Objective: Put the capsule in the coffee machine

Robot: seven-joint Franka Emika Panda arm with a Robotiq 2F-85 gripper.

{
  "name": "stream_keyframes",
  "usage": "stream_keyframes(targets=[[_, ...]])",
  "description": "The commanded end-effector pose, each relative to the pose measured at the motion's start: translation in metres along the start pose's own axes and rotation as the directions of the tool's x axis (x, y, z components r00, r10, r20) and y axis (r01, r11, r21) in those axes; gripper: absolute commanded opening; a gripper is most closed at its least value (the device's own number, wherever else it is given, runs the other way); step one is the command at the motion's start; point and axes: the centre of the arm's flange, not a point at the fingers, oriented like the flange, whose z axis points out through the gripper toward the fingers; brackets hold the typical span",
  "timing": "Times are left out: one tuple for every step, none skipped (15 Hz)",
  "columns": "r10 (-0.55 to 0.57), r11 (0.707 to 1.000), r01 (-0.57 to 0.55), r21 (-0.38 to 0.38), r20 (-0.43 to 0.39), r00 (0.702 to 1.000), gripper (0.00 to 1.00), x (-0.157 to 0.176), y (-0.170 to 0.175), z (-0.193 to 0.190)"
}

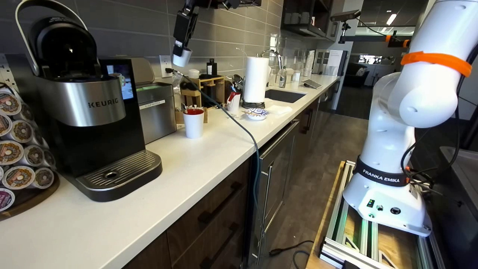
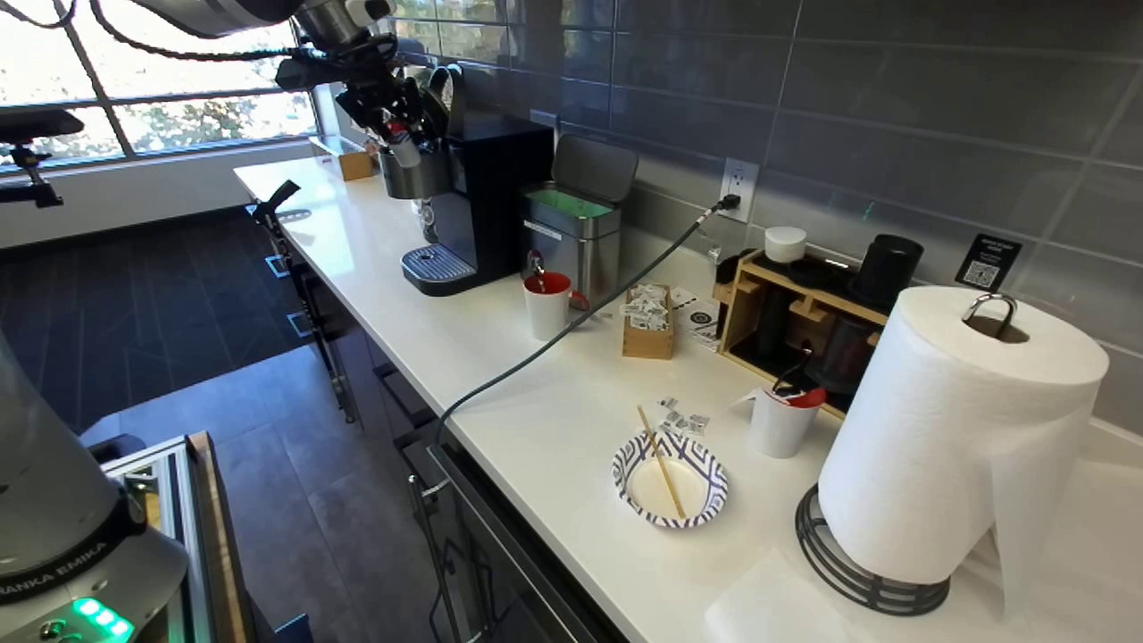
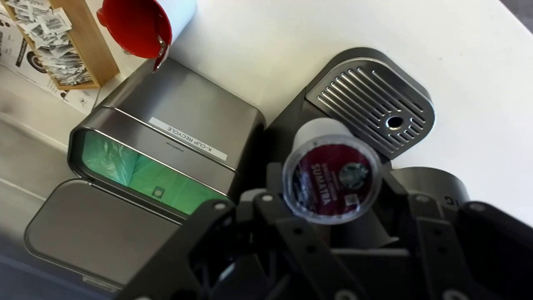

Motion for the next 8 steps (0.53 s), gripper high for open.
stream_keyframes(targets=[[-0.013,1.0,0.013,-0.006,-0.011,1.0,0.29,0.01,-0.003,-0.003],[-0.036,0.999,0.036,-0.021,-0.015,0.999,0.29,0.021,-0.008,-0.01],[-0.07,0.997,0.069,-0.034,-0.022,0.997,0.29,0.033,-0.016,-0.02],[-0.097,0.995,0.096,-0.042,-0.03,0.995,0.29,0.043,-0.024,-0.028],[-0.131,0.991,0.129,-0.046,-0.05,0.99,0.29,0.055,-0.034,-0.037],[-0.158,0.987,0.155,-0.046,-0.063,0.986,0.29,0.067,-0.043,-0.041],[-0.196,0.98,0.195,-0.029,-0.079,0.977,0.29,0.08,-0.054,-0.047],[-0.228,0.974,0.227,-0.012,-0.085,0.97,0.29,0.092,-0.065,-0.047]])
